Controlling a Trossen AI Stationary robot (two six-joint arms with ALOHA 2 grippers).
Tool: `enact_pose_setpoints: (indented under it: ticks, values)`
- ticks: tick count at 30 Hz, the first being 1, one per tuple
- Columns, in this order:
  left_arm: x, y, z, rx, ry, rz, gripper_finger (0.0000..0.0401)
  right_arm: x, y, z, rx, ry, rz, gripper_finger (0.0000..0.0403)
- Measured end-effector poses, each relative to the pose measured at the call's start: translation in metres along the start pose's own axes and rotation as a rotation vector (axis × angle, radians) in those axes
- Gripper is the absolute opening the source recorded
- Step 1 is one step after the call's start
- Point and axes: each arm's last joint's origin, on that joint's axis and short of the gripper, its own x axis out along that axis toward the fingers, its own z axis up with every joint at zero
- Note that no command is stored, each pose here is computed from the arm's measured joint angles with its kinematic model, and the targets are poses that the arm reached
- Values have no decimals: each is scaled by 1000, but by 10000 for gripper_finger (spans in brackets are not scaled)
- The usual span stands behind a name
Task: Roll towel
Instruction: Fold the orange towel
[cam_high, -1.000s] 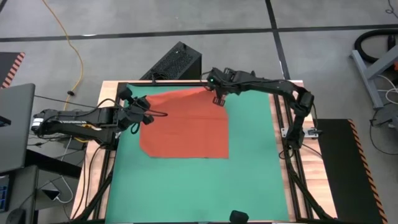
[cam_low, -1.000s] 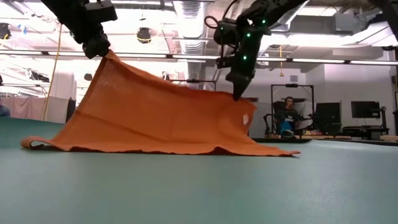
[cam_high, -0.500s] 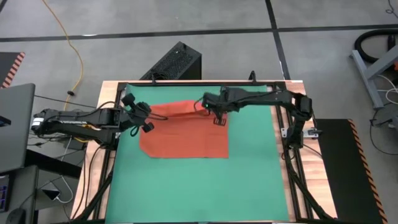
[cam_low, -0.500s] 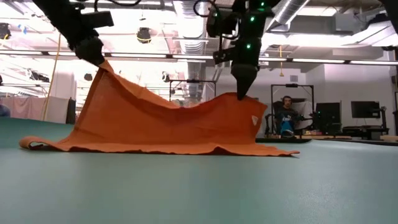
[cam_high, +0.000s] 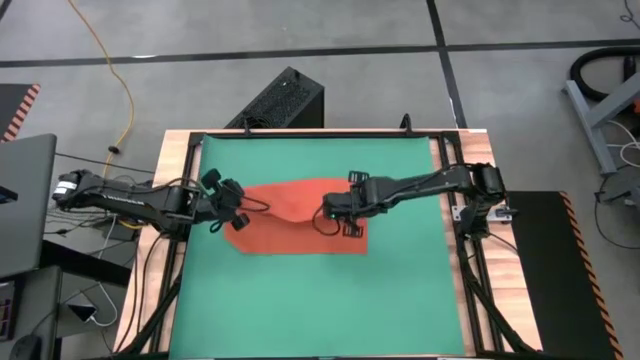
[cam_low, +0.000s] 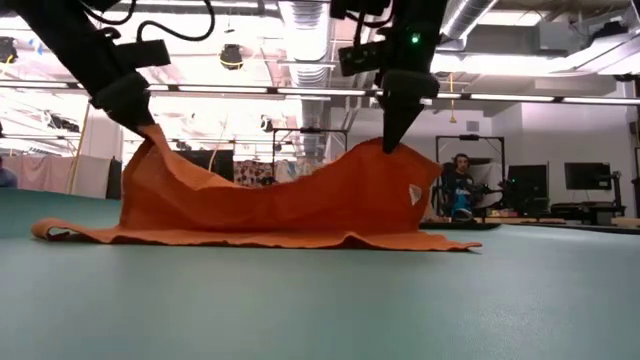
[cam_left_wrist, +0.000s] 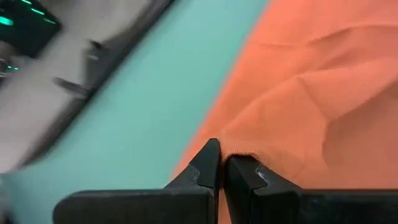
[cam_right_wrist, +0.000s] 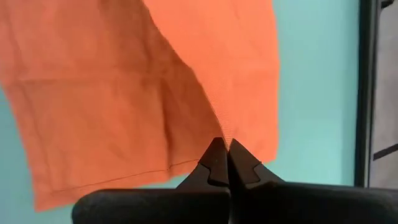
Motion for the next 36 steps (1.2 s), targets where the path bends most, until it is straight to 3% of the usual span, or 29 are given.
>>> enact_pose_setpoints:
  ticks: [5, 9, 23, 32, 36]
  values:
    - [-13, -12, 5, -87, -12, -137, 0, -4, 9, -1, 2, -10, 10, 0]
    - [-24, -19, 4, -87, -5, -193, 0, -4, 14, -1, -3, -11, 41, 0]
    - [-30, -17, -14, -117, 116, -158, 0, -2, 38, -8, -17, -1, 153, 2]
    - [-30, -18, -17, -133, 185, -201, 0, 8, 57, -17, -49, -12, 206, 21]
    - [-31, -18, -18, -134, 206, -224, 1, 5, 63, -17, -88, -25, 223, 48]
